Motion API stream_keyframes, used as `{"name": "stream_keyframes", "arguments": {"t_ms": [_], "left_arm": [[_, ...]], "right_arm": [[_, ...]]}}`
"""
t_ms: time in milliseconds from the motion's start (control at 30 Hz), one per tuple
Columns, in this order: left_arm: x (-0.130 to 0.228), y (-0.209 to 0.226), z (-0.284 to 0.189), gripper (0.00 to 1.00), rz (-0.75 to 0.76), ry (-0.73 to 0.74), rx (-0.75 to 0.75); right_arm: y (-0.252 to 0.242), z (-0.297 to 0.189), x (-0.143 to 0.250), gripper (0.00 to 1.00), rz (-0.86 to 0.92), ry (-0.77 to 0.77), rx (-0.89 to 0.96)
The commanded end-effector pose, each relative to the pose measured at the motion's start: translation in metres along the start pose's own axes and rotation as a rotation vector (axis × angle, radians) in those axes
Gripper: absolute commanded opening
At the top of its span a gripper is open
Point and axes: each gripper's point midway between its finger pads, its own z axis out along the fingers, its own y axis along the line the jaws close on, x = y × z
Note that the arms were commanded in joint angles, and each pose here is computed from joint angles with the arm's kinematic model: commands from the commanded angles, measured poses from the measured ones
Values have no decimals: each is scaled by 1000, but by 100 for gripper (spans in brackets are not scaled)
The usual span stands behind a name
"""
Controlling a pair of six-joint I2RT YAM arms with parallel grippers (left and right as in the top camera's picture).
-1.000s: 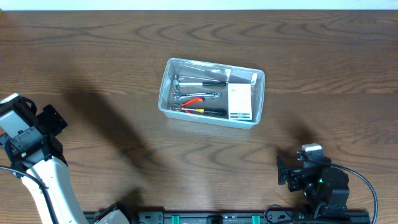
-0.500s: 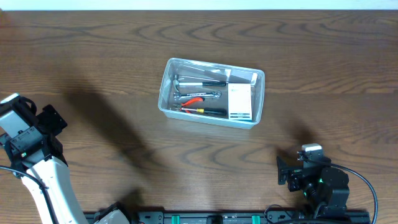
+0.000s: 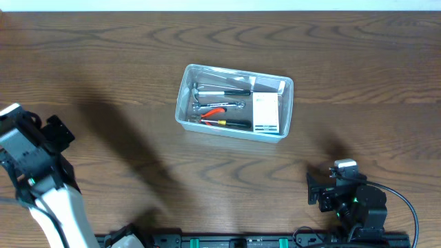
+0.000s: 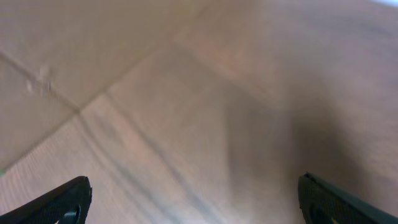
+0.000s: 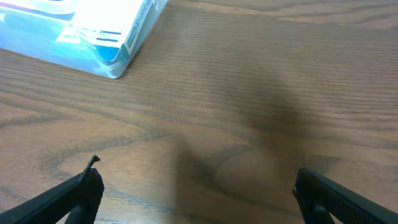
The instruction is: Pack container
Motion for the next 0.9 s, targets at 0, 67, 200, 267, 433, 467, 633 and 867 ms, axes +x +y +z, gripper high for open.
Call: {"name": "stream_keyframes", "arguments": {"t_ms": [0, 67, 200, 267, 433, 467, 633, 867], "left_arm": [[-21, -18, -37, 98, 24, -134, 70], [-30, -27, -57, 98, 32, -198, 111], [-40, -31, -80, 98, 29, -275, 145], [-42, -30, -85, 98, 24, -291, 145], [-45, -48, -103, 98, -26, -329, 263], [-44, -58, -112, 98, -44, -334, 326], [-36, -99, -157, 98, -65, -373, 597], [-7, -131, -167, 98, -54, -396, 756]], "right_arm": [[-1, 1, 2, 99, 17, -2, 0], [-1, 1, 2, 99, 17, -2, 1], [-1, 1, 2, 99, 17, -2, 1], [-1, 1, 2, 99, 17, -2, 0], [-1, 1, 2, 99, 17, -2, 0], [-1, 1, 2, 99, 17, -2, 0], [-1, 1, 2, 99, 17, -2, 0], [-1, 1, 2, 99, 17, -2, 0]]}}
